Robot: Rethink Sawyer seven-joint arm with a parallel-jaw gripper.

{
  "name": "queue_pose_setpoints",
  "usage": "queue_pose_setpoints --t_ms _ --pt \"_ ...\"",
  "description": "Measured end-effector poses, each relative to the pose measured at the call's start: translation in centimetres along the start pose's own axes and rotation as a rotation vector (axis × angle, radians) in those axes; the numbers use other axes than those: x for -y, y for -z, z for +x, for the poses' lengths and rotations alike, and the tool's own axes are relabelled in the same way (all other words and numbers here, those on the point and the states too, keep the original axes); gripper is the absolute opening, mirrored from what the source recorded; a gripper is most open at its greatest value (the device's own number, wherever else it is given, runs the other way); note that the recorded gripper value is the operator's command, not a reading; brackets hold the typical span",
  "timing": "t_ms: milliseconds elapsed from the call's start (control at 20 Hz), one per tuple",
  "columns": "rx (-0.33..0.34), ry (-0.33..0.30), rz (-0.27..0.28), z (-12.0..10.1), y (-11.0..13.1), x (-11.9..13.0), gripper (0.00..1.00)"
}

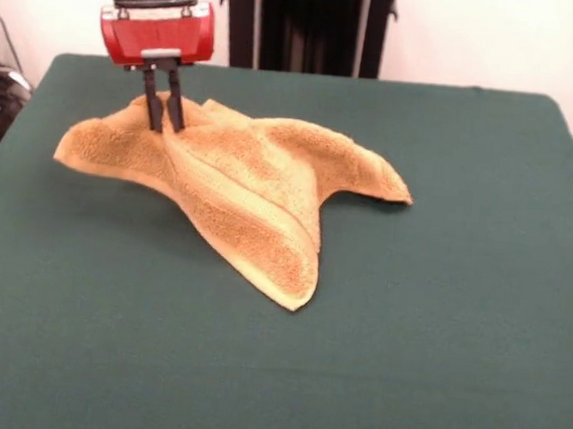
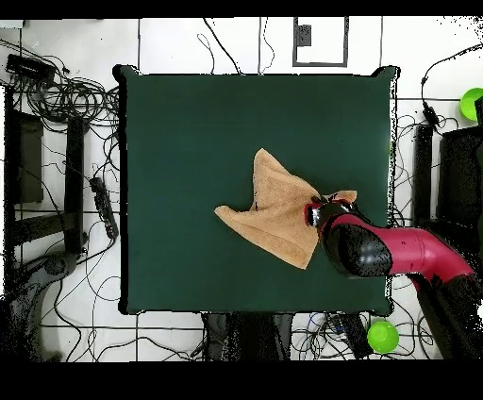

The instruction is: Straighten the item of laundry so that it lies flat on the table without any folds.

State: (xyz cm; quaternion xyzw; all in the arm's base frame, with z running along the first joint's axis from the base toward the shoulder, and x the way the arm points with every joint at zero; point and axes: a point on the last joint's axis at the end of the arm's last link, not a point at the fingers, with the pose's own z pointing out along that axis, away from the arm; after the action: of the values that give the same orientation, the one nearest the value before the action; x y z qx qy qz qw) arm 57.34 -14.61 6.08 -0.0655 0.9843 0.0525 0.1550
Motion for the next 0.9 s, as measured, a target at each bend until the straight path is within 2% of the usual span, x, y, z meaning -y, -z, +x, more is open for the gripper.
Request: queue_pose_setpoints --t_ms 500,900 --pt "0.03 0.018 -0.008 -2.2 0.4 -0.2 0.0" --pt "0.04 0.045 0.009 -3.5 1.6 -0.3 0.0"
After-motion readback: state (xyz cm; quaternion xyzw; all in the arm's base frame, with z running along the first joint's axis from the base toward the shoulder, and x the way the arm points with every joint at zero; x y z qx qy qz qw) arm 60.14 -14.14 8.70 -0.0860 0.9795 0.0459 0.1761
